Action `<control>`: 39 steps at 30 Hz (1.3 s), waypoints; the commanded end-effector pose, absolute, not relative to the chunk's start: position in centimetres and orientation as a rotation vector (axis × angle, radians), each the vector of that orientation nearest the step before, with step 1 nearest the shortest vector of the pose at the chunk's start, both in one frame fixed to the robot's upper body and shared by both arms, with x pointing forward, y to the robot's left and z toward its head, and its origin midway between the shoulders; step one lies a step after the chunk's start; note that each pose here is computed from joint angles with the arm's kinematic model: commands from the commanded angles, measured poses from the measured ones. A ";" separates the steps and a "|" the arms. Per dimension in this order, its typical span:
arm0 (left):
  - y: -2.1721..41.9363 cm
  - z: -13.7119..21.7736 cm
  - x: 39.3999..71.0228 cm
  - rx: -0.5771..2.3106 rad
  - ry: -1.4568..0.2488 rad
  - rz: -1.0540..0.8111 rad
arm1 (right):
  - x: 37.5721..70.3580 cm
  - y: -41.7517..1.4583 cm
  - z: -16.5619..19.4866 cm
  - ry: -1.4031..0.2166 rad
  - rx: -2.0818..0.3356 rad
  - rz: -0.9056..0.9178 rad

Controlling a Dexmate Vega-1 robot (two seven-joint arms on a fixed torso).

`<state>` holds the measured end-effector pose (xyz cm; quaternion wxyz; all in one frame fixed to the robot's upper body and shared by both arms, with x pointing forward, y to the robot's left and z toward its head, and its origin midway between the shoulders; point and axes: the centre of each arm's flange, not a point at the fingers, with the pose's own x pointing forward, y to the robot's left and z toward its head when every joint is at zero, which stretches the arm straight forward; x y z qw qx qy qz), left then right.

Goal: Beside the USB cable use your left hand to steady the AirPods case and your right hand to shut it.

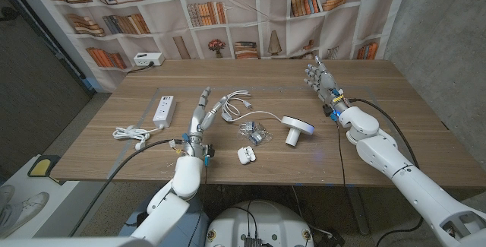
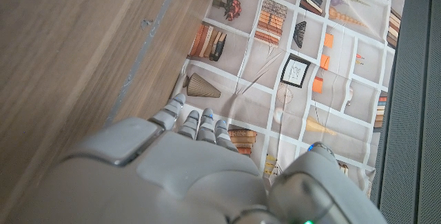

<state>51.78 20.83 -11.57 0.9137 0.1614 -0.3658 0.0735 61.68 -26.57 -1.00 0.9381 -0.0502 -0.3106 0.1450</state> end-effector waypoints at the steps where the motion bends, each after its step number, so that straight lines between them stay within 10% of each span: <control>1: 20.8 -12.1 50.8 0.390 -0.704 0.193 | 61.7 -26.6 -1.2 -0.624 -0.095 0.293; 39: 21.2 -12.0 47.6 0.640 -0.749 0.199 | 61.5 -25.9 -1.2 -0.630 -0.099 0.306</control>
